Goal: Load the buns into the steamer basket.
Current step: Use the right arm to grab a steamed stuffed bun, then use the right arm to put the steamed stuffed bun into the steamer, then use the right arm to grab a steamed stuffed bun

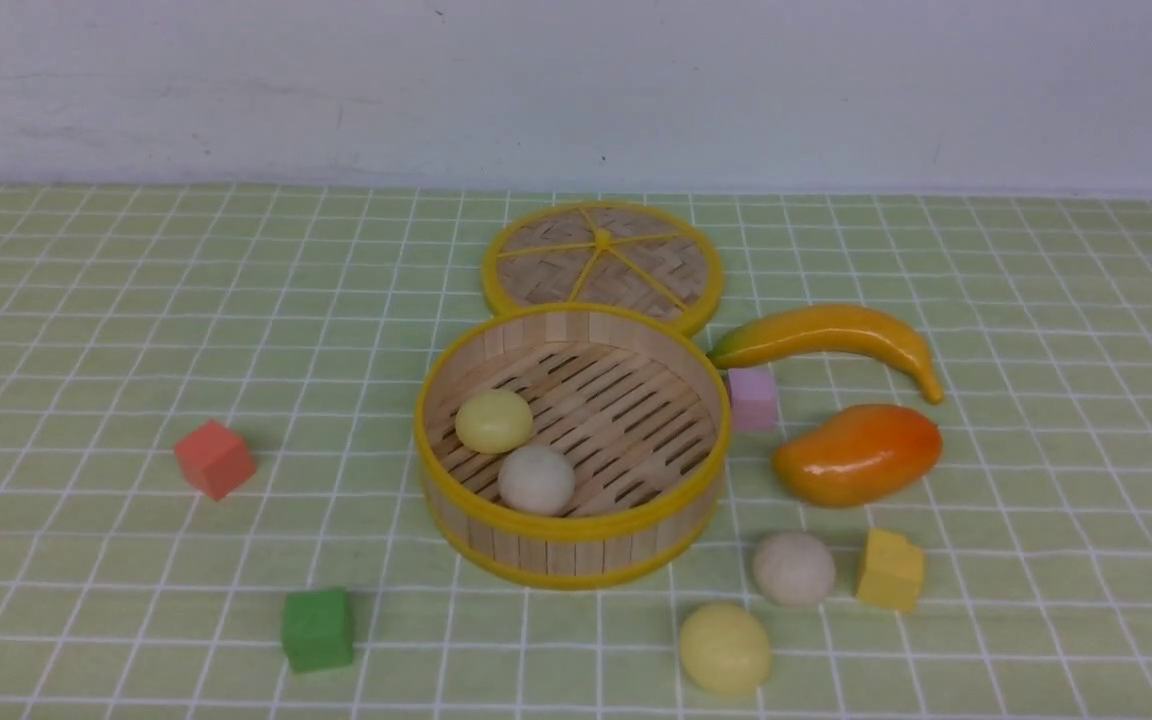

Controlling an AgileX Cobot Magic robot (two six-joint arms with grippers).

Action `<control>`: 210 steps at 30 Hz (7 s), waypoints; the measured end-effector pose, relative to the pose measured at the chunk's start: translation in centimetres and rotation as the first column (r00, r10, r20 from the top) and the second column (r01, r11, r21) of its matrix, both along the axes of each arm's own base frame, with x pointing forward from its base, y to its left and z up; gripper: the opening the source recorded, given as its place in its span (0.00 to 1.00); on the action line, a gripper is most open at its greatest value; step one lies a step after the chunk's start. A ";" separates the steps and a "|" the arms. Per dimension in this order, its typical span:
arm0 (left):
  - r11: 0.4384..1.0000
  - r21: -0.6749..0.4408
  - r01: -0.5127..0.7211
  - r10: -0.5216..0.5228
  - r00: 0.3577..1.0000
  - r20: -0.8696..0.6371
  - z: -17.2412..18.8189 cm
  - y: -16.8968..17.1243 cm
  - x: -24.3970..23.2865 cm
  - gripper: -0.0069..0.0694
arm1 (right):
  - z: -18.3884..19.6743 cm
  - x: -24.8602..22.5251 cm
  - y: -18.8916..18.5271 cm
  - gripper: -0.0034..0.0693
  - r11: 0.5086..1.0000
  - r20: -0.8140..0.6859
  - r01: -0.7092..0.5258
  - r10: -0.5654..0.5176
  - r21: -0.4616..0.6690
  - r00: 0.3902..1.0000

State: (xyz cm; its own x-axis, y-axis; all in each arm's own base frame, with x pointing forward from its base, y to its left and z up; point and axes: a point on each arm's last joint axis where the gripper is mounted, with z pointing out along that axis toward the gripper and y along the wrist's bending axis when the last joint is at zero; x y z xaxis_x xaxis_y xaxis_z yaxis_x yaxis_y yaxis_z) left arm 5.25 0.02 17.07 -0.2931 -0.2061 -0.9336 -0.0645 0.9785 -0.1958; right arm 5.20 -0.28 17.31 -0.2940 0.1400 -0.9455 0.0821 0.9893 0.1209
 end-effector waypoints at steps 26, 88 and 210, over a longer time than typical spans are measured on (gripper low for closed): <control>1.000 0.000 0.000 0.000 1.000 0.001 0.0 0.0 0.0 0.10 | 0.0 0.0 -0.2 0.38 0.999 -0.001 0.004 -0.004 -0.049 1.000; 1.000 0.000 0.000 0.000 1.000 0.001 0.0 0.0 0.0 0.16 | 16.6 16.8 -0.2 0.38 0.978 -0.017 0.077 -0.075 0.194 0.997; 1.000 0.000 0.000 0.000 1.000 0.001 0.0 0.0 0.0 0.30 | 12.3 34.5 20.0 0.64 0.838 -0.580 -0.545 0.463 0.039 0.670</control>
